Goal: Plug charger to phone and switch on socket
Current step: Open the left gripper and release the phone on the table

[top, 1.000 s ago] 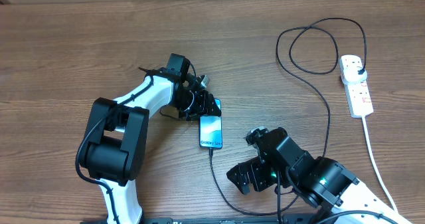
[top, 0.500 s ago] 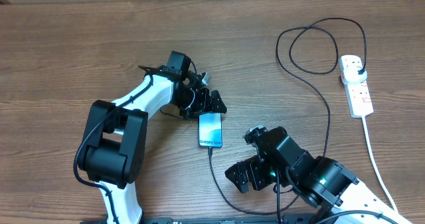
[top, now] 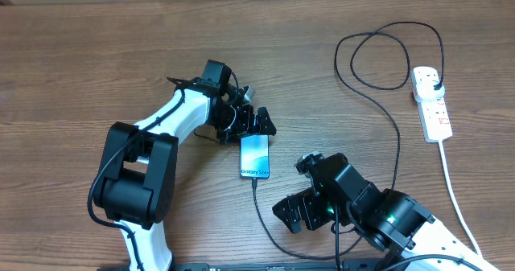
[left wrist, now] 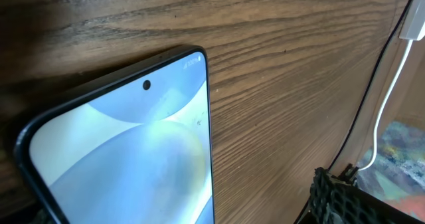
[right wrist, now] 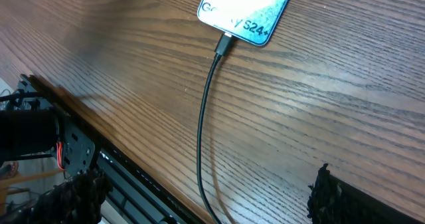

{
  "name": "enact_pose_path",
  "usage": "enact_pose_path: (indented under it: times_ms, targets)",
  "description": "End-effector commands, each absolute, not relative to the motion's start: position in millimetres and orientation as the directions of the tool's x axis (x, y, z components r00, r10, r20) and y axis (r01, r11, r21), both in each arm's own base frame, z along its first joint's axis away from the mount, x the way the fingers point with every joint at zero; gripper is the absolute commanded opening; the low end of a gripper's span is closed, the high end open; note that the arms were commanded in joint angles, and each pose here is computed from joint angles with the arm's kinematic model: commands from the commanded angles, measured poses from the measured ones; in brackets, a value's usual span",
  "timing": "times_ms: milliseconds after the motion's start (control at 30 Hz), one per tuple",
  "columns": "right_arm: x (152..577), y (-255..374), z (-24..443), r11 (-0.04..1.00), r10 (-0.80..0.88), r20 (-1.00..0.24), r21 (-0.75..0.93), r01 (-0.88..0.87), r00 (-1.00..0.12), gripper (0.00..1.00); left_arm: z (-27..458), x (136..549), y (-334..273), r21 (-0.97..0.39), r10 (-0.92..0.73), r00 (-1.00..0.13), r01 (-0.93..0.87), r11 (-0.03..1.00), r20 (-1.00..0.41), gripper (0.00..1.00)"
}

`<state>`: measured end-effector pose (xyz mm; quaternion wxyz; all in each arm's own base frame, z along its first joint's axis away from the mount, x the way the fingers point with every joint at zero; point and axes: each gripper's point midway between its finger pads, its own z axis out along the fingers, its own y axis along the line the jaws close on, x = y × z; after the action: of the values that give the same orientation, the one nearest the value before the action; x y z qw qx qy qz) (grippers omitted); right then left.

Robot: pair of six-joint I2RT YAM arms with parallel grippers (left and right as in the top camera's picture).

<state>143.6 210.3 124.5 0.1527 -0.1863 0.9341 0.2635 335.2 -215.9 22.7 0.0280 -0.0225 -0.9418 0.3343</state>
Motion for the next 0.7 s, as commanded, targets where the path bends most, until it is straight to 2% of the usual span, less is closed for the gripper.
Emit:
enact_pose_path:
  times_ms: [0,400,667]
  targets:
    - [151,215,139,0.786,-0.246,-0.420,0.441,-0.433,-0.874,1.00,-32,317,-177,-0.429,0.028,-0.993,-0.023,0.903,0.113,1.00]
    - [152,215,139,0.785,-0.245,-0.423,0.442,-0.435,-0.873,1.00,-37,316,-164,-0.355,0.015,-0.993,-0.027,0.934,0.116,1.00]
    - [152,215,139,0.785,-0.245,-0.422,0.442,-0.434,-0.873,1.00,-37,316,-164,-0.353,0.015,-0.993,-0.027,0.935,0.116,1.00]
